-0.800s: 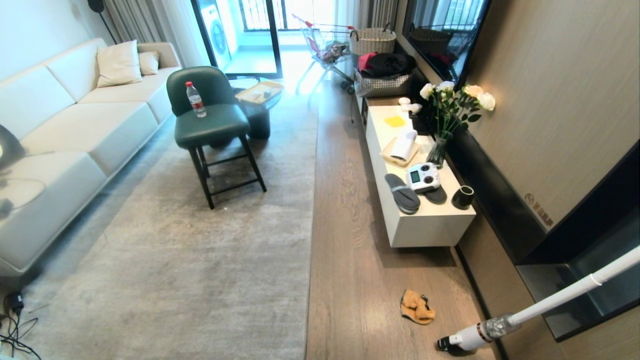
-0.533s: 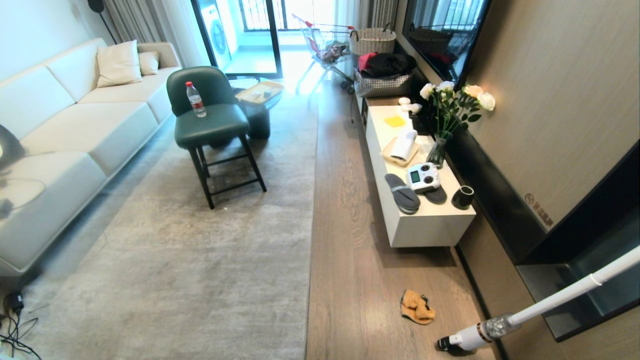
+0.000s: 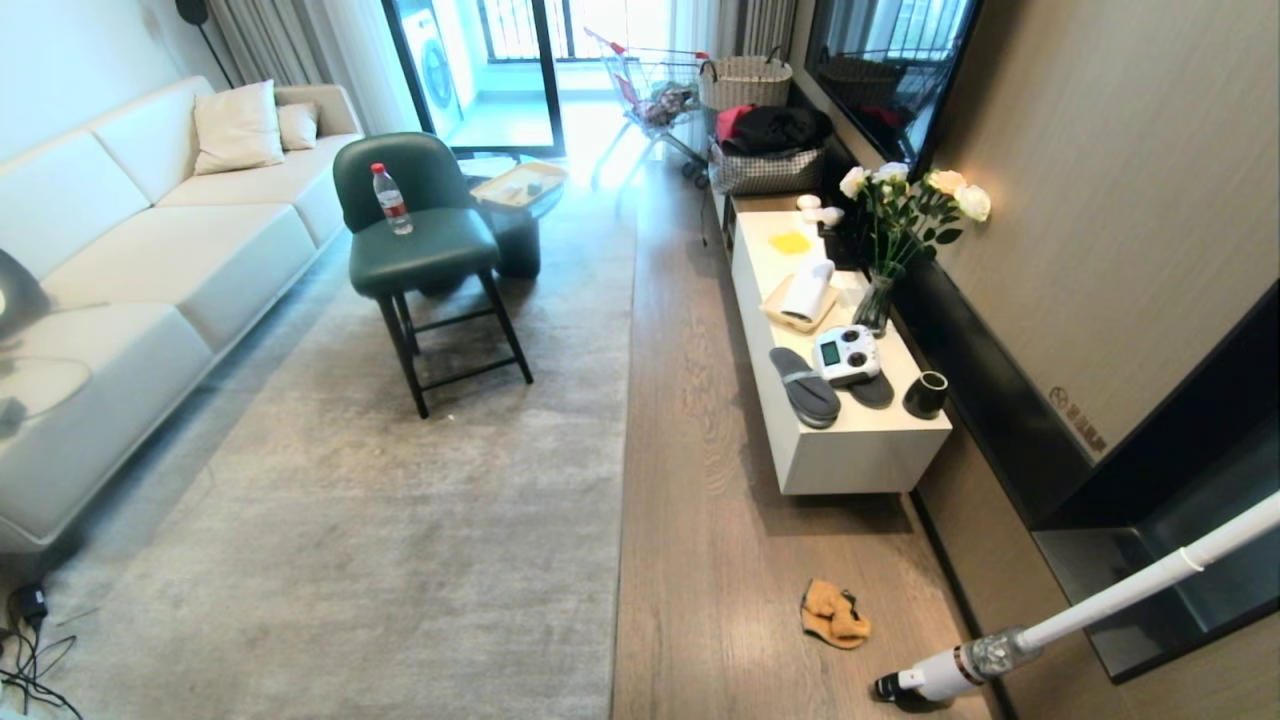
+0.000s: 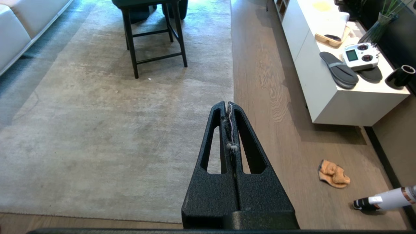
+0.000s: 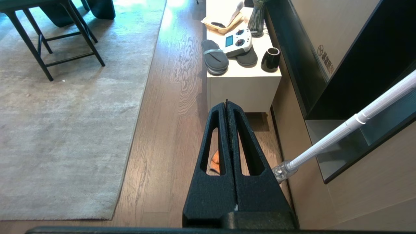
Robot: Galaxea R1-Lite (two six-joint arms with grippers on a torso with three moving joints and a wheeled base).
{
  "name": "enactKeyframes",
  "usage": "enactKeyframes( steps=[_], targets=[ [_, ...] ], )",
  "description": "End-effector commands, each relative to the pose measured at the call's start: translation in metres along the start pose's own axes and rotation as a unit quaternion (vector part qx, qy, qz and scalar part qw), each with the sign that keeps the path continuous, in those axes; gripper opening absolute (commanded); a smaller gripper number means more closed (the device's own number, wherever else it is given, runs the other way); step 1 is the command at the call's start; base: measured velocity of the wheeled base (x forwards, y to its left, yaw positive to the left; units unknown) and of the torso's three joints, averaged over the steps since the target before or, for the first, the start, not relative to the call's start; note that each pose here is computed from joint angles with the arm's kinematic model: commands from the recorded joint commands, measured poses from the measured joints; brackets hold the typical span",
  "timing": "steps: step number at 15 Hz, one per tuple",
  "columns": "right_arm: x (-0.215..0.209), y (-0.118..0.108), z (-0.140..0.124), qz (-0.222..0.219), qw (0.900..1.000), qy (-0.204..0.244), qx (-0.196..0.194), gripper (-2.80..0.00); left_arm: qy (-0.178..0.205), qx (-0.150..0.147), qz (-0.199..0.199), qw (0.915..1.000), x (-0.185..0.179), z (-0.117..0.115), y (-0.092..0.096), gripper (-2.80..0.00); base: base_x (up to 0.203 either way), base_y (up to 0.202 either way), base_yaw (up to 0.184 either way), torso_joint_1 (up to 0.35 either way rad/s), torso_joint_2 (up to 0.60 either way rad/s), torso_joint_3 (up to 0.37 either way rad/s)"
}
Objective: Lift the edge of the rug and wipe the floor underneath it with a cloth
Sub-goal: Pick up the rag
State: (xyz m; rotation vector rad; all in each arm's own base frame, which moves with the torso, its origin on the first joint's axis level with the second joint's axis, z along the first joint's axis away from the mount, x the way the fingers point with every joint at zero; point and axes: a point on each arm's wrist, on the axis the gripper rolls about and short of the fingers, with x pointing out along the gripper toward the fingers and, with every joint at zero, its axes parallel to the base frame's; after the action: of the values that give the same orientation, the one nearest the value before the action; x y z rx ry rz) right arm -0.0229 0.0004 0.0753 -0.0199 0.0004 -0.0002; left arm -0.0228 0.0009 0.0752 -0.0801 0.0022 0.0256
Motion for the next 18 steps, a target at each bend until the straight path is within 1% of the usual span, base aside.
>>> enactKeyframes(
  steps=[1, 18],
  targets=[
    [0.0001, 0.0, 0.0, 0.0, 1.0, 0.001, 0.0, -2.8, 0.0, -0.001, 0.0, 1.0, 0.0, 0.0, 0.0, -2.8, 0.0, 0.0, 0.0, 0.0, 0.0, 0.0],
    [0.0001, 0.0, 0.0, 0.0, 1.0, 0.001, 0.001, -2.8, -0.001, -0.001, 0.0, 1.0, 0.0, 0.0002, 0.0, -2.8, 0.0, 0.0, 0.0, 0.0, 0.0, 0.0]
  ],
)
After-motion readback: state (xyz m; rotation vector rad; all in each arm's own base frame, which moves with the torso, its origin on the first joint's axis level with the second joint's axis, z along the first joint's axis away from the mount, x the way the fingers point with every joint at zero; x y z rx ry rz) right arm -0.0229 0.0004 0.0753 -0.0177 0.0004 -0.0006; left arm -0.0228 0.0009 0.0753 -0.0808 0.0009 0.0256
